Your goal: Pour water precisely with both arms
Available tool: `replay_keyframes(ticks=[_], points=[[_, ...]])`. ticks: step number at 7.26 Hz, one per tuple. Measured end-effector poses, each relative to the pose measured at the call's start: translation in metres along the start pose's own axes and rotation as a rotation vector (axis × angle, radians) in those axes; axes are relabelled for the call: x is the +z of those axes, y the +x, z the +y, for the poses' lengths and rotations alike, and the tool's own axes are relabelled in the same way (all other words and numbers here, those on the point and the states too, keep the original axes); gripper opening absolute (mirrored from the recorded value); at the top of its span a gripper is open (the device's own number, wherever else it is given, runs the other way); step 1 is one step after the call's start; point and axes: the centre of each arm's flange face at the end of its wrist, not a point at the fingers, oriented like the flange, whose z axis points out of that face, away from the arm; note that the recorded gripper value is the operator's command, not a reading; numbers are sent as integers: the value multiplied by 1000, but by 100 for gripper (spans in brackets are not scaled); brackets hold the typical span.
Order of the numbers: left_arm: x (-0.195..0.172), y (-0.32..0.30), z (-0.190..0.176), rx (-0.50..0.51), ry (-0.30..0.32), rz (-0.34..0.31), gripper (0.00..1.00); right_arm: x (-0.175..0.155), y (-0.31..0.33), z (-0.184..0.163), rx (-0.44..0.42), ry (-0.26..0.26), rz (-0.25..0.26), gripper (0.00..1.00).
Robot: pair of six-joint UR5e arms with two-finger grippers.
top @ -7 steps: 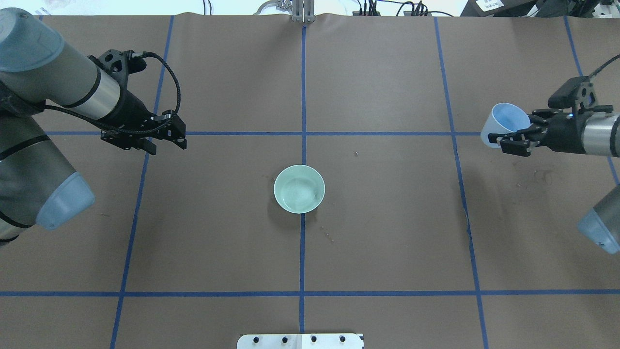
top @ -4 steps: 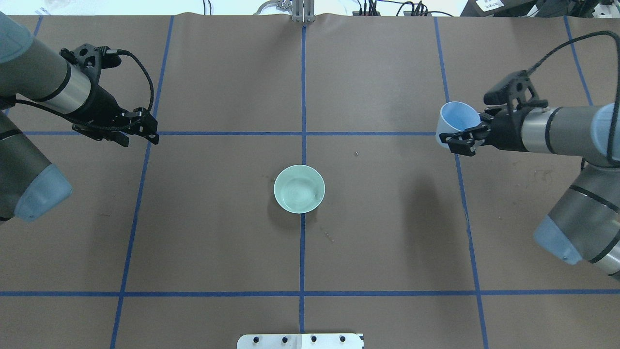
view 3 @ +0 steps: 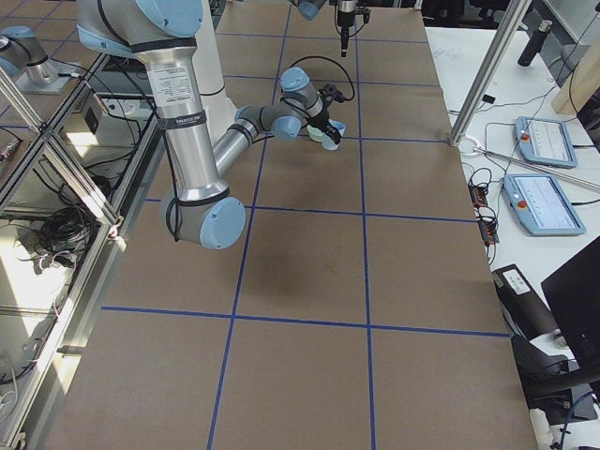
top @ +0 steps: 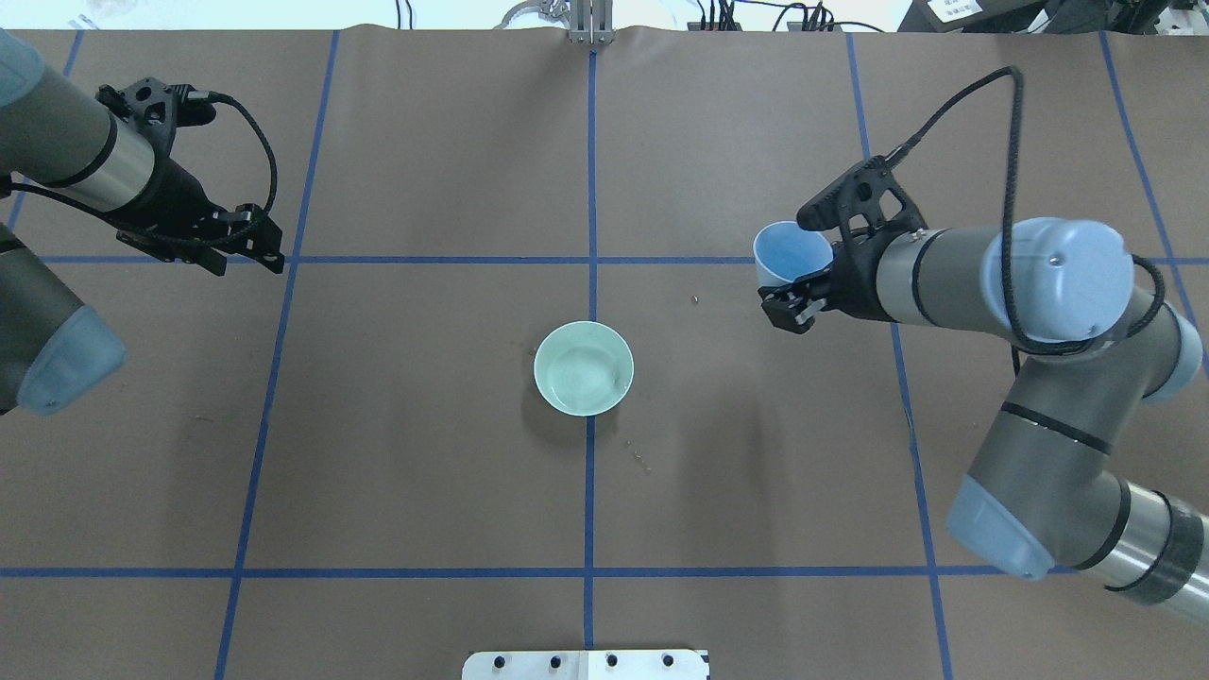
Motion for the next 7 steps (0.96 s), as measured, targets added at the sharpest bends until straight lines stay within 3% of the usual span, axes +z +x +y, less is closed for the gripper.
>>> replay_keyframes(ticks=[4, 7], points=[[-1, -28, -8, 4, 4, -23, 72, 19, -100, -31, -82, -200, 90, 8], [-5, -56, -8, 53, 4, -46, 72, 45, -127, -56, -99, -289, 132, 7]])
